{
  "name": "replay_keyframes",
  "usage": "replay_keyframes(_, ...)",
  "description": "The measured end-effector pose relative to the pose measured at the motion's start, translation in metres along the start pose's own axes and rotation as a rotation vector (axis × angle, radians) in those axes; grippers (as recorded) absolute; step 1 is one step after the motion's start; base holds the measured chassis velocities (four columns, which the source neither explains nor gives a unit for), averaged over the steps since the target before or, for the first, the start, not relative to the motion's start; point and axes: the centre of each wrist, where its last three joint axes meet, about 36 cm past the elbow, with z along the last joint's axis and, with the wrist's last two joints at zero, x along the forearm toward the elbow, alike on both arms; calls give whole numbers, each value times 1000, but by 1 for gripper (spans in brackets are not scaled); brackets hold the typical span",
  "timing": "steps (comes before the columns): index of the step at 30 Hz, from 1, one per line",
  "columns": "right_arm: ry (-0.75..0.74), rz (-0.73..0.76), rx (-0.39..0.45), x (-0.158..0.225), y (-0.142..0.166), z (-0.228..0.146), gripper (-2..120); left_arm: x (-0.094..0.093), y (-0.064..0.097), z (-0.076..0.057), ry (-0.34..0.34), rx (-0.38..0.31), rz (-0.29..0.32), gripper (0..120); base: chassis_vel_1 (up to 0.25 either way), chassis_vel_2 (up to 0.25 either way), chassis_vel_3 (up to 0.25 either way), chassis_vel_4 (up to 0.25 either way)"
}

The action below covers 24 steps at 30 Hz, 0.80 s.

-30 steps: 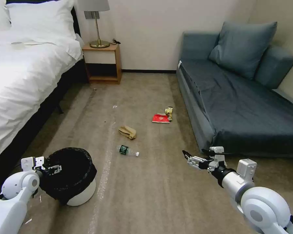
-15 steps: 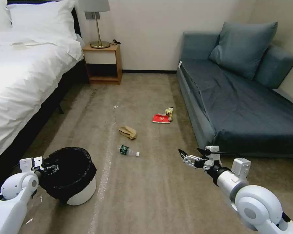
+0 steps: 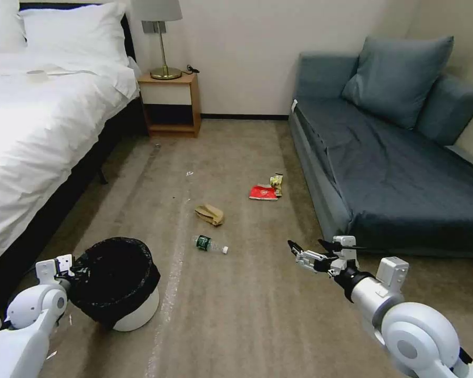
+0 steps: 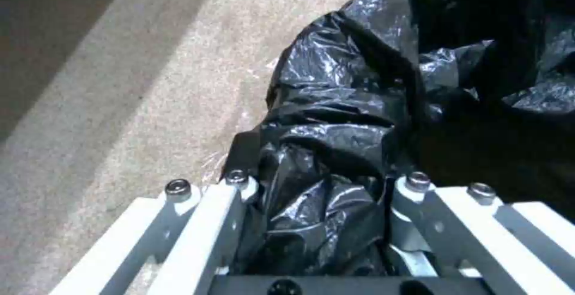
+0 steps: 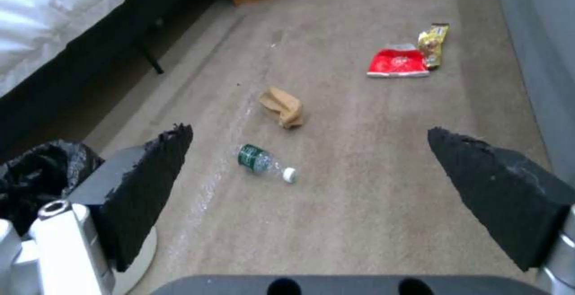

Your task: Pick up the trash bin, then pick up the garbage on the floor and place it into the trash bin.

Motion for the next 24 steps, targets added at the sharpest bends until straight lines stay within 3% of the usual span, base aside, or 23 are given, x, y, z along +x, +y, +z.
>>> replay_keyframes(6, -2, 15, 2, 9, -1, 0, 100, 1, -3, -3, -18, -1, 5, 26, 0, 0, 0, 0)
replay_keyframes(12, 1, 35, 12, 19, -3, 3, 100, 7, -6, -10, -53, -61, 5, 26, 0, 0, 0, 0)
replay_keyframes(14, 0, 40, 13, 21, -3, 4, 100, 11, -1, -14, -78, -112, -7, 23, 0, 0, 0, 0)
replay_keyframes(22, -3, 43, 4, 22, -1, 6, 100, 23, 12, -24, -113, -165, -34, 15, 0, 0, 0, 0)
replay_keyframes(24, -2, 49, 7, 23, -2, 6, 100, 28, 19, -30, -148, -207, -54, 8, 0, 0, 0, 0)
